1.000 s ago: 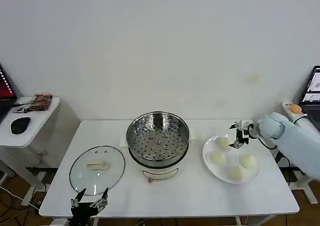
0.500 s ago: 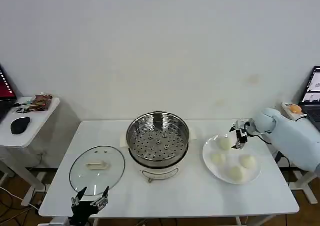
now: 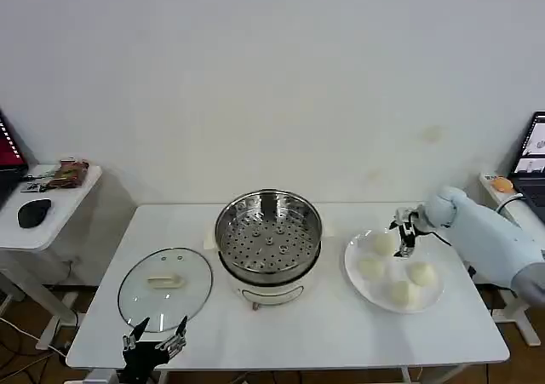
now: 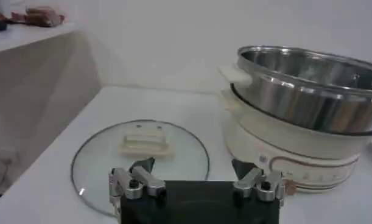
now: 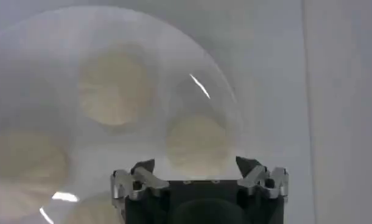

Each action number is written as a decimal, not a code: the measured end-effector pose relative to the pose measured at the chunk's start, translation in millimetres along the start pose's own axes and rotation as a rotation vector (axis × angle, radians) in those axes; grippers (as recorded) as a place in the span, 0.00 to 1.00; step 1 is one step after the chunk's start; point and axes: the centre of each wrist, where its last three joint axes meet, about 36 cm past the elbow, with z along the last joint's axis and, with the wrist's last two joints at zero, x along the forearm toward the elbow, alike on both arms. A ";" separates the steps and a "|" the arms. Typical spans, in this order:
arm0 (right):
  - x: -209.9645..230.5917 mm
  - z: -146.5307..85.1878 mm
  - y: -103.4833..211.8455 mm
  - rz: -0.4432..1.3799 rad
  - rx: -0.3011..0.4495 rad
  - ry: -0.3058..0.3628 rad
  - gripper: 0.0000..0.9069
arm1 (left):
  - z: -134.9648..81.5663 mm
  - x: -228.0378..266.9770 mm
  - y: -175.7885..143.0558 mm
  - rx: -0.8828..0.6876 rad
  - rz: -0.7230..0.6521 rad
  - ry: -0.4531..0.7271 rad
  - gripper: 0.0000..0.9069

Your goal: Take steamed baozi put them in steamer then cover it.

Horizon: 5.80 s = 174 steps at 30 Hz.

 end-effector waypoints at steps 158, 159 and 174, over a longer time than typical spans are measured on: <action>60.6 -327.3 -54.1 0.085 1.516 -0.348 1.00 | -9.5 16.2 -15.4 0.037 0.024 -0.030 1.00; 60.7 -327.0 -54.4 0.086 1.515 -0.347 1.00 | -9.6 16.1 -15.4 0.037 0.024 -0.031 1.00; 101.3 -307.2 -69.1 0.166 1.459 -0.348 1.00 | -11.3 16.6 -19.6 0.046 0.029 -0.038 1.00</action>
